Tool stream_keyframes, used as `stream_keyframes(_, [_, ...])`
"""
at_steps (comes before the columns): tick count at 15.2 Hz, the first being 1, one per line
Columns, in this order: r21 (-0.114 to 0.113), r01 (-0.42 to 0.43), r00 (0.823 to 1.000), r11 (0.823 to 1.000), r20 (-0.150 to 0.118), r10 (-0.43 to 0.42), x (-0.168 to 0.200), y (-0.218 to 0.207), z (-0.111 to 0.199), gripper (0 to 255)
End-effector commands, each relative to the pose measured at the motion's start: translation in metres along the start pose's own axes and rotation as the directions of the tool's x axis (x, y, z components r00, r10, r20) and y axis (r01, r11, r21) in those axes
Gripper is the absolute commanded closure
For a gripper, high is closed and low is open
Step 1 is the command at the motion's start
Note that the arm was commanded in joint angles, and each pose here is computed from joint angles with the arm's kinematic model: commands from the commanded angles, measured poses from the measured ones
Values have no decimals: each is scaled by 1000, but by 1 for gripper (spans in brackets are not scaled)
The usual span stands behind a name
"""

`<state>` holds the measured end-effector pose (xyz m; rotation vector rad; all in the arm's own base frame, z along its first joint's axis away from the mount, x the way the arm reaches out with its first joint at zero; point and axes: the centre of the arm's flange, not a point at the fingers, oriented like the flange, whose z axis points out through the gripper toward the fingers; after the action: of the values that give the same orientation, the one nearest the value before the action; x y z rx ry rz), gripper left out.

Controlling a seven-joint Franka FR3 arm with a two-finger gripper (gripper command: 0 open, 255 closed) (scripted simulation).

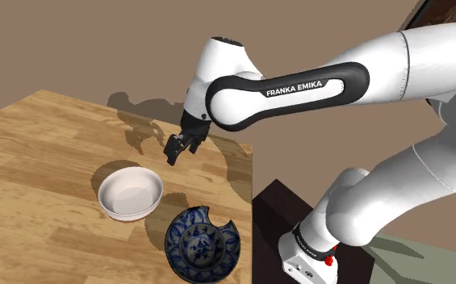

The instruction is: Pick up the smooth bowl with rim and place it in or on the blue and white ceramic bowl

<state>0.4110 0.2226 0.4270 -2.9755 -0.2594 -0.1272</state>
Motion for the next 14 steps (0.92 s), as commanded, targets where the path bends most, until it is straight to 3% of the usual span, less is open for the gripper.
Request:
stream_keyframes(1, [12, 5, 1000, 1000, 2, -5, 12, -18, 23, 0])
stream_keyframes(5, [32, 15, 1000, 999, 7, -15, 29, -48, 61, 0])
stream_keyframes(14, [32, 15, 1000, 999, 7, -15, 28, -49, 101, 0])
